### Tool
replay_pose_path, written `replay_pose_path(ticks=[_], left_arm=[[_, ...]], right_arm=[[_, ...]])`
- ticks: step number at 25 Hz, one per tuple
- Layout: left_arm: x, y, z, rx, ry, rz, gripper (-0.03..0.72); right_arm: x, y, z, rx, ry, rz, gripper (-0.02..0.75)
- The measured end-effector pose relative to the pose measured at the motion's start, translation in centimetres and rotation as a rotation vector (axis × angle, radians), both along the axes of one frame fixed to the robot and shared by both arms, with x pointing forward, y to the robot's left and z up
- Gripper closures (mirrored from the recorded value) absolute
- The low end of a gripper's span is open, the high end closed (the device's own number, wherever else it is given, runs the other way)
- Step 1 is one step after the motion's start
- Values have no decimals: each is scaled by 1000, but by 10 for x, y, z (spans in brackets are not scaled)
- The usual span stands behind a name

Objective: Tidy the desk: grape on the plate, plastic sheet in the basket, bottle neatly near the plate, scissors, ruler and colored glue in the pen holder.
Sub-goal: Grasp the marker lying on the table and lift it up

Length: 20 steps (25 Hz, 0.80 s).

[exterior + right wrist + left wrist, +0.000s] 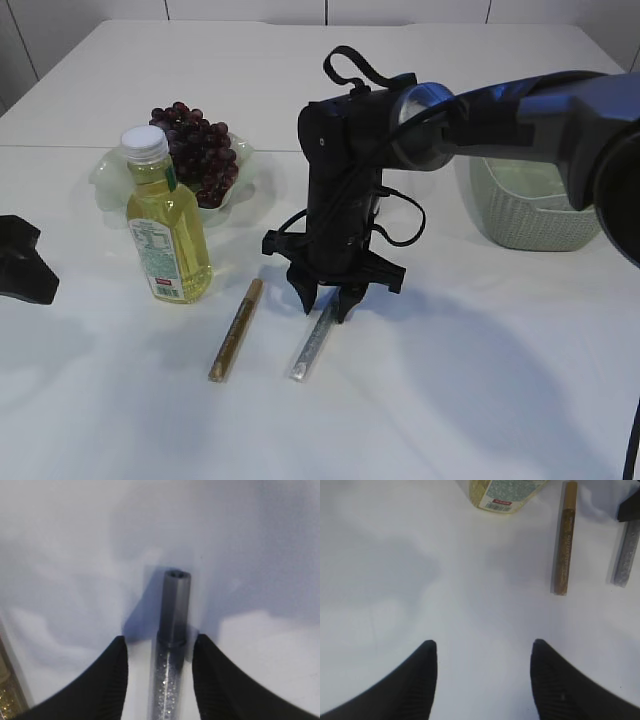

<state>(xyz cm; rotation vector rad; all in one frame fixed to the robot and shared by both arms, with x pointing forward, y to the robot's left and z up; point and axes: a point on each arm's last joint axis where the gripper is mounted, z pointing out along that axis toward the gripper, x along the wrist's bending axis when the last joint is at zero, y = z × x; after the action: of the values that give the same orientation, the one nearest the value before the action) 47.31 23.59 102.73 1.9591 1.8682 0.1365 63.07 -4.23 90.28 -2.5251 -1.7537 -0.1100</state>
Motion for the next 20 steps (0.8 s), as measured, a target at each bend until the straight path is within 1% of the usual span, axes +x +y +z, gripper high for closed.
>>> replay_pose_path(ticks=[8,14,16,20], left_arm=[[0,0,0,0,0,0,254],[0,0,0,0,-1,0,254],[0,0,0,0,-1,0,254],[0,0,0,0,-1,0,253]], right_arm=[[0,0,-3,-6,9,0,463],[0,0,-4,-8,12,3,613],[0,0,-4,-9,13,13,629],[0,-1,-4,-8,10,57,633]])
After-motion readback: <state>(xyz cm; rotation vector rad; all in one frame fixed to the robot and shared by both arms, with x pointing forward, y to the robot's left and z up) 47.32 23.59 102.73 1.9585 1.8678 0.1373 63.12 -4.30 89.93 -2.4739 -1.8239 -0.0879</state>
